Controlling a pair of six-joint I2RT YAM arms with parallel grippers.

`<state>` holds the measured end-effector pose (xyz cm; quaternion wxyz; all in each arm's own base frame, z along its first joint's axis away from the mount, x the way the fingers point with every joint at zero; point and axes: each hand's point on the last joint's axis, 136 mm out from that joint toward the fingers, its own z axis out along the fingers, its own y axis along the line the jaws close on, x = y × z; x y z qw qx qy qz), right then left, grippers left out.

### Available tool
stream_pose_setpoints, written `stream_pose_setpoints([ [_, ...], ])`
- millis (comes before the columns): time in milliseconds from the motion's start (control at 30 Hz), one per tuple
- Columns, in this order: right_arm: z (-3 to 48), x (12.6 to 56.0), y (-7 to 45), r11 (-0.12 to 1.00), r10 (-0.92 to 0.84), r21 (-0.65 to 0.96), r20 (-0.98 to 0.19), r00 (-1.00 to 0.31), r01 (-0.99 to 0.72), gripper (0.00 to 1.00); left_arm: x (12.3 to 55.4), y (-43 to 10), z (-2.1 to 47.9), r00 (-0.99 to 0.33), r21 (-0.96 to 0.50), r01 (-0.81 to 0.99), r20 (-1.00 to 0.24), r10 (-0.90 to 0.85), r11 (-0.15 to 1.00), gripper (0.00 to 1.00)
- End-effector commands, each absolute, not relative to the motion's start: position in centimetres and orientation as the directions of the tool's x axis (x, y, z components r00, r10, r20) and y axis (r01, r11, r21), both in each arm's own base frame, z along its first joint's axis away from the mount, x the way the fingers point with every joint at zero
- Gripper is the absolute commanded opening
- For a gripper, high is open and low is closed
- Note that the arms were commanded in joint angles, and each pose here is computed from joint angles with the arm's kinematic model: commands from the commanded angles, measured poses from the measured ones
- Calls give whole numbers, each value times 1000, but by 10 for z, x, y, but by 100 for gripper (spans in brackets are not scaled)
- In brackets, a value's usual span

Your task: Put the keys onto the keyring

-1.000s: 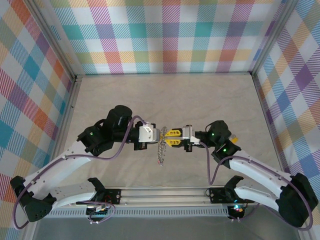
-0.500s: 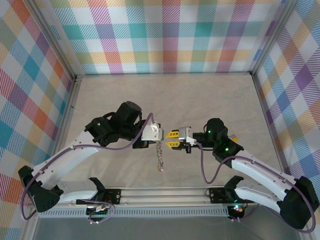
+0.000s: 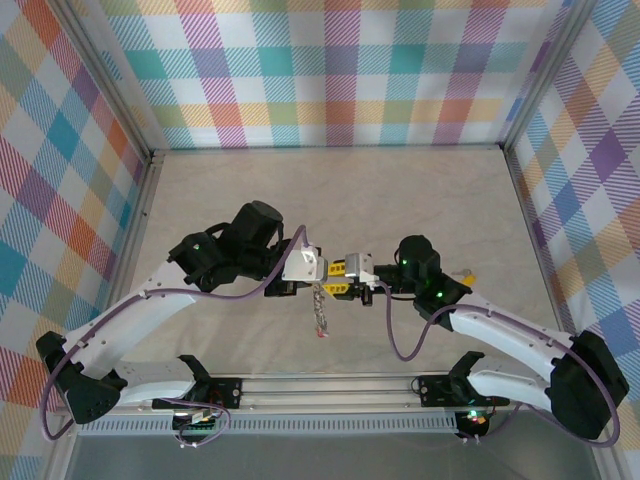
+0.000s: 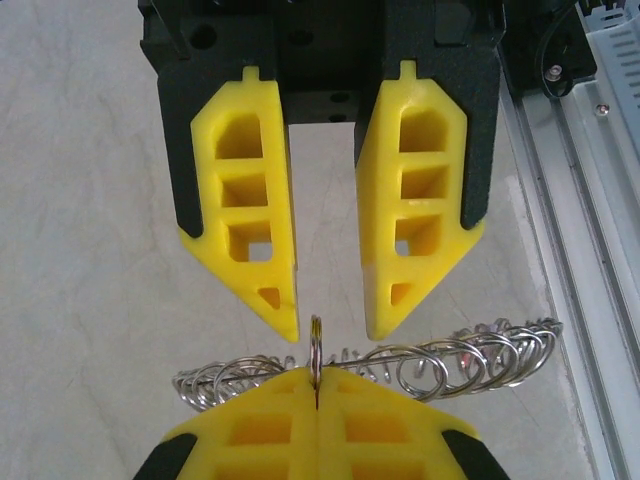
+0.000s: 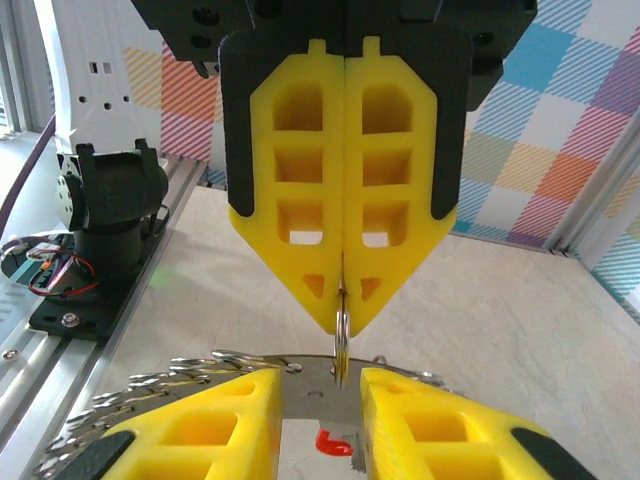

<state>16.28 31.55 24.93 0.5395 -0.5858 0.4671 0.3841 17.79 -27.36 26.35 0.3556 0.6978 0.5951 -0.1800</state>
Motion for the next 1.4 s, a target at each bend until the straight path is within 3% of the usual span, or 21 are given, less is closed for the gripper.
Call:
stream_pose_setpoints([
  [0, 263, 159, 319, 0, -87, -291, -953, 290, -957, 26, 173, -280, 282, 266, 305, 951, -708, 654, -56, 0],
  [233, 265, 158, 321, -2, -80, -295, -952, 295, -955, 19, 174, -282, 281, 267, 303, 951, -710, 652, -60, 0],
  [400, 263, 161, 321, 14, -76, -295, -953, 294, -955, 8, 175, -284, 285, 268, 304, 951, -717, 643, -58, 0],
  [667, 271, 158, 321, 7, -50, -310, -950, 309, -951, 13, 175, -286, 282, 262, 293, 954, -718, 644, -62, 0],
  [800, 272, 158, 322, 2, -47, -314, -948, 314, -949, 1, 175, -289, 285, 264, 292, 954, -728, 633, -63, 0],
  [933, 276, 157, 320, 14, -30, -327, -945, 326, -945, 0, 174, -287, 291, 284, 318, 947, -737, 614, -56, 0],
  [967, 277, 157, 319, 24, -21, -330, -944, 330, -944, 0, 174, -286, 293, 289, 327, 944, -742, 605, -50, 3],
  [1033, 282, 156, 316, 44, 4, -346, -938, 347, -937, 0, 171, -282, 297, 294, 337, 941, -753, 589, -39, 21],
  [1100, 293, 152, 312, 62, 47, -372, -926, 375, -926, 0, 166, -278, 297, 298, 338, 940, -761, 576, -41, 28],
  [1367, 313, 140, 303, 73, 136, -398, -905, 404, -915, 0, 162, -272, 288, 277, 316, 948, -778, 564, -29, 31],
])
